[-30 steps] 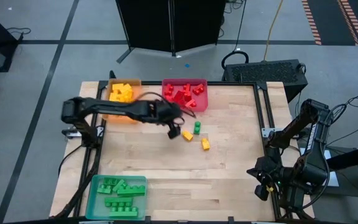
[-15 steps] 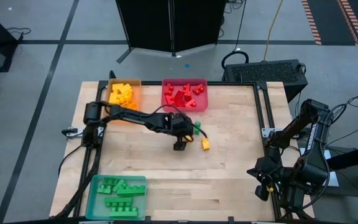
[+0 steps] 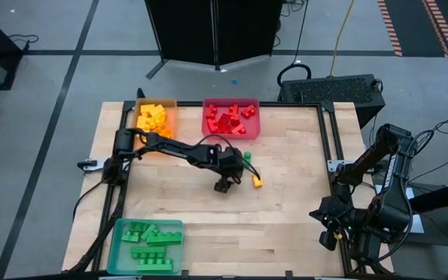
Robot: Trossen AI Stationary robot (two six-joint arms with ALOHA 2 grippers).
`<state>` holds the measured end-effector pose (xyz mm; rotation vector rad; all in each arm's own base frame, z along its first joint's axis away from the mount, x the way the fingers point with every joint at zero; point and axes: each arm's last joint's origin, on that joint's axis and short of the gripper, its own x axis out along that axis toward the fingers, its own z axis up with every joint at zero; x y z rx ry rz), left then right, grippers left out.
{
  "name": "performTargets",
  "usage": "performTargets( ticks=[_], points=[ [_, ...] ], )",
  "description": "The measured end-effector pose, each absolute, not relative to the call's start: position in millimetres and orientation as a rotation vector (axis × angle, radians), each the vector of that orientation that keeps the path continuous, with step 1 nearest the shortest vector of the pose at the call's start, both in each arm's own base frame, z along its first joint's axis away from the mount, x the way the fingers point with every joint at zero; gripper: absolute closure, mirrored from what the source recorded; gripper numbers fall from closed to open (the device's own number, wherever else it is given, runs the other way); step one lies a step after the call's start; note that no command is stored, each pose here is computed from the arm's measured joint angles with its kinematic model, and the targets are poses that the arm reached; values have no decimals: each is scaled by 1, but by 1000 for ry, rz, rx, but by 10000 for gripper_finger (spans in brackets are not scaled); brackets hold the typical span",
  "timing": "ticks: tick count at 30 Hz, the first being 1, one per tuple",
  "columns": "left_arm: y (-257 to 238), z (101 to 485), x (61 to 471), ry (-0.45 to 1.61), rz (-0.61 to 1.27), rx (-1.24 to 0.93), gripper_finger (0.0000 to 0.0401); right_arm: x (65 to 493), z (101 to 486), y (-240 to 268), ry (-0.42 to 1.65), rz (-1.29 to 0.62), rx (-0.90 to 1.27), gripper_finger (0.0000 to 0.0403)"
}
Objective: Sort blocks
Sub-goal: Put the yellow game piece into the yellow bin
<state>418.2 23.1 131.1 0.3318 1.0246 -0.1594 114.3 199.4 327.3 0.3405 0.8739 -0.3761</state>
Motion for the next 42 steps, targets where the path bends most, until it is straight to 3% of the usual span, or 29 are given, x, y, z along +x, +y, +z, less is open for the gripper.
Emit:
performTargets(
  ticks=[10, 15, 20, 28, 34, 39, 42],
  points=[
    [23, 133, 414, 1066, -63, 157, 277, 114, 327, 199, 876, -382, 334, 403],
    [28, 150, 406, 1075, 44, 58, 278, 114, 327, 198, 873, -386, 329, 403],
    [54, 202, 384, 1016, 252, -101, 278, 114, 327, 198, 870, -394, 345, 403],
    [123, 263, 282, 1077, 751, -178, 278, 114, 327, 198, 866, -398, 351, 403],
    [160, 262, 209, 1008, 1007, -362, 278, 114, 327, 198, 865, -399, 350, 403],
    [184, 245, 181, 994, 1113, -454, 278, 115, 327, 197, 863, -403, 352, 403],
    [194, 233, 170, 1039, 1155, -502, 255, 116, 327, 197, 863, -409, 357, 403]
  ],
)
